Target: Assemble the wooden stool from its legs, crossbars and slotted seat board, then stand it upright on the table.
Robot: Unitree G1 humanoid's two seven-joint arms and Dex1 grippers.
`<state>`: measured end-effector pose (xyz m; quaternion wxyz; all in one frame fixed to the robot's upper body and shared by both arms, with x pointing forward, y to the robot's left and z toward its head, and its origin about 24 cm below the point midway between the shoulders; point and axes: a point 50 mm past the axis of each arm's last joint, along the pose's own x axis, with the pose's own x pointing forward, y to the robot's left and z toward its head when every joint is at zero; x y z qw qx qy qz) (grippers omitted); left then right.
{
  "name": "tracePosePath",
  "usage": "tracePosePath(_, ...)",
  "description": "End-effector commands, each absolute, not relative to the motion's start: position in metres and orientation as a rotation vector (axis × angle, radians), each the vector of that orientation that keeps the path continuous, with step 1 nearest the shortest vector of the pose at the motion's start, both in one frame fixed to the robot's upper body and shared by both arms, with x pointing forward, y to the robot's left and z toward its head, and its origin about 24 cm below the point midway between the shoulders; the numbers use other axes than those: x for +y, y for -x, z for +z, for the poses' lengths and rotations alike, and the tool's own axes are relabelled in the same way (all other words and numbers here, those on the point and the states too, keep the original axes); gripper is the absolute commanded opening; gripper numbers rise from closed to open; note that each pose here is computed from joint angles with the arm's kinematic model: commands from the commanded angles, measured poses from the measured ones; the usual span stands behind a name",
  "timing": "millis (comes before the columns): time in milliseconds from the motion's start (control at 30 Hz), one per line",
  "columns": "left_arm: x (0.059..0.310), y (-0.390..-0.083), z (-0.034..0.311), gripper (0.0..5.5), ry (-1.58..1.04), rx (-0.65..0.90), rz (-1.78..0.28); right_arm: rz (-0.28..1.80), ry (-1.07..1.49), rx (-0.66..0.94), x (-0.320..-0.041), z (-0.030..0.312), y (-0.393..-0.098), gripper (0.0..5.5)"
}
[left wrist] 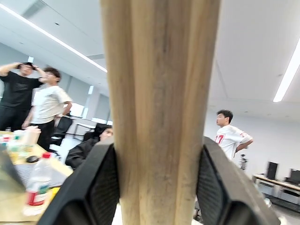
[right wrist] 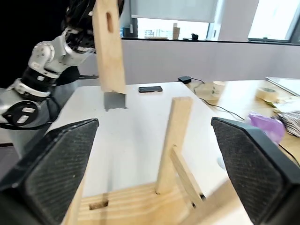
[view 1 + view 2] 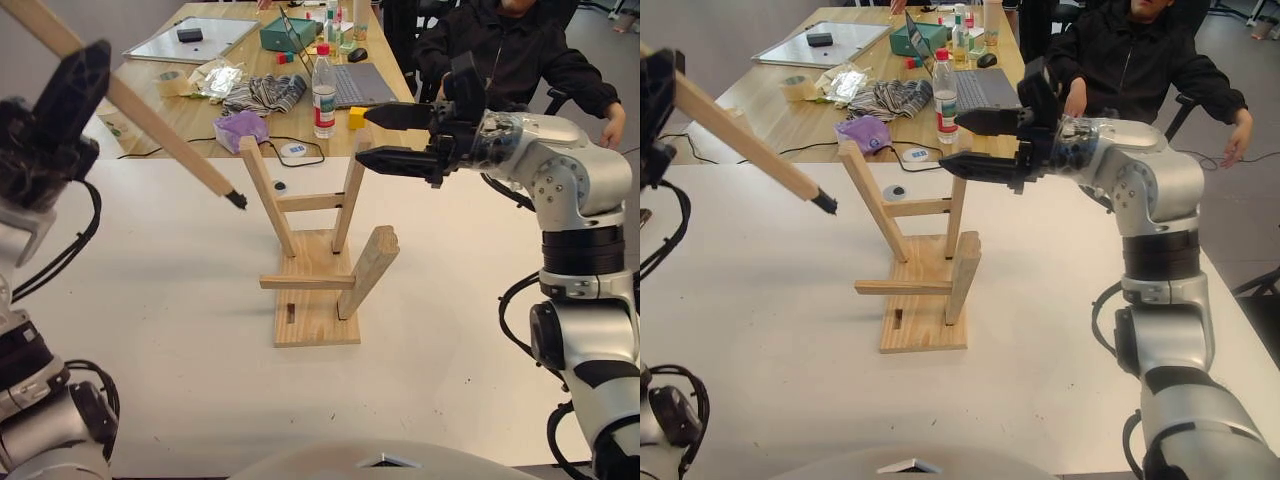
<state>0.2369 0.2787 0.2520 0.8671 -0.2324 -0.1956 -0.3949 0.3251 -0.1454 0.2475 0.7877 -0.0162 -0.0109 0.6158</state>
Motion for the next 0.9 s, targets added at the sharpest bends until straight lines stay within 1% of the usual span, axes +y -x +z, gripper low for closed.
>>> tracePosePath(33, 0.274, -0.236, 0.213, 2.04, 0.444, -0.354, -0.83, 1.321, 0.024, -0.04, -0.15, 0.248, -0.321, 4.44)
tracePosePath(167, 0.26, -0.24, 0.165, 2.04, 0.355, -0.225, -0.834, 1.376, 0.022, -0.015, -0.15, 0.247, -0.316, 4.44)
tracePosePath(233, 0.255, -0.239, 0.147, 2.04, 0.315, -0.189, -0.842, 1.424, 0.014, 0.013, -0.151, 0.25, -0.311, 4.44)
tracePosePath(300, 0.252, -0.236, 0.135, 2.04, 0.315, -0.186, -0.853, 1.484, -0.01, 0.043, -0.152, 0.255, -0.306, 4.44)
tracePosePath(433, 0.252, -0.23, 0.126, 2.04, 0.347, -0.211, -0.86, 1.56, -0.03, 0.088, -0.153, 0.259, -0.3, 4.44)
tracePosePath(633, 0.242, -0.219, 0.118, 2.04, 0.441, -0.219, -0.949, 1.644, -0.008, 0.163, -0.154, 0.255, -0.294, 4.44)
tracePosePath(733, 0.233, -0.219, 0.11, 2.04, 0.467, -0.218, -0.996, 1.663, 0.014, 0.204, -0.152, 0.251, -0.295, 4.44)
tracePosePath(900, 0.227, -0.224, 0.106, 2.04, 0.481, -0.247, -1.007, 1.697, 0.039, 0.249, -0.149, 0.246, -0.294, 4.44)
